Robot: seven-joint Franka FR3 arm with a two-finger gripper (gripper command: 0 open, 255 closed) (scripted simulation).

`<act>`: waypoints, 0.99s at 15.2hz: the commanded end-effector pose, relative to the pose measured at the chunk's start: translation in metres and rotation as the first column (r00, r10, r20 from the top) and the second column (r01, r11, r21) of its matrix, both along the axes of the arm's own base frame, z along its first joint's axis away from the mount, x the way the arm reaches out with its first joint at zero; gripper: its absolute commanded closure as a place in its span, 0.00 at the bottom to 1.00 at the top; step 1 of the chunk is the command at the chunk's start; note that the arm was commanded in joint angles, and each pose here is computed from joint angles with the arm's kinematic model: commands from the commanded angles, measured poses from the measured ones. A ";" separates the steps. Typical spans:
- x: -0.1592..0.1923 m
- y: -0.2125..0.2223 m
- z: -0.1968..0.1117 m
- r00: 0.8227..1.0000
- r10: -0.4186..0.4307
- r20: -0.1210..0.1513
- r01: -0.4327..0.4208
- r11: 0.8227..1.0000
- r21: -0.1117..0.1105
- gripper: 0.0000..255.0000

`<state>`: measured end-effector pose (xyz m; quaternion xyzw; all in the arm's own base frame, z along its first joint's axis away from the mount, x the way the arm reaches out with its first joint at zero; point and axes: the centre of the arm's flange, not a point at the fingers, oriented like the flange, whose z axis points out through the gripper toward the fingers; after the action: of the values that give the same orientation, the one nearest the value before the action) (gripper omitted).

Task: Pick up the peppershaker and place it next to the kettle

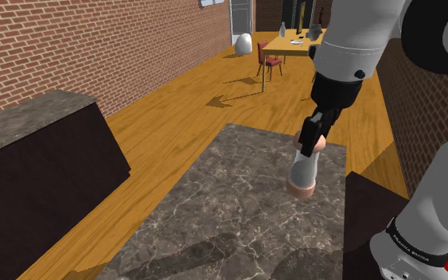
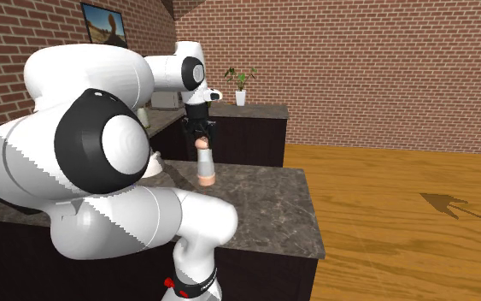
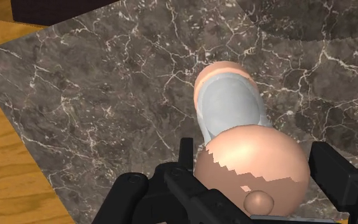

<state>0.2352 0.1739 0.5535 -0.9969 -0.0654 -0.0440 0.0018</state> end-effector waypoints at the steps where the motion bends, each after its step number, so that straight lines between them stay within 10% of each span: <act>1: 0.000 0.000 0.010 1.000 0.000 0.000 0.000 1.000 0.000 1.00; 15: 0.000 0.000 0.084 1.000 0.000 0.000 0.000 1.000 0.000 1.00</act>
<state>0.2350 0.1741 0.6328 -0.9969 -0.0653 -0.0441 0.0018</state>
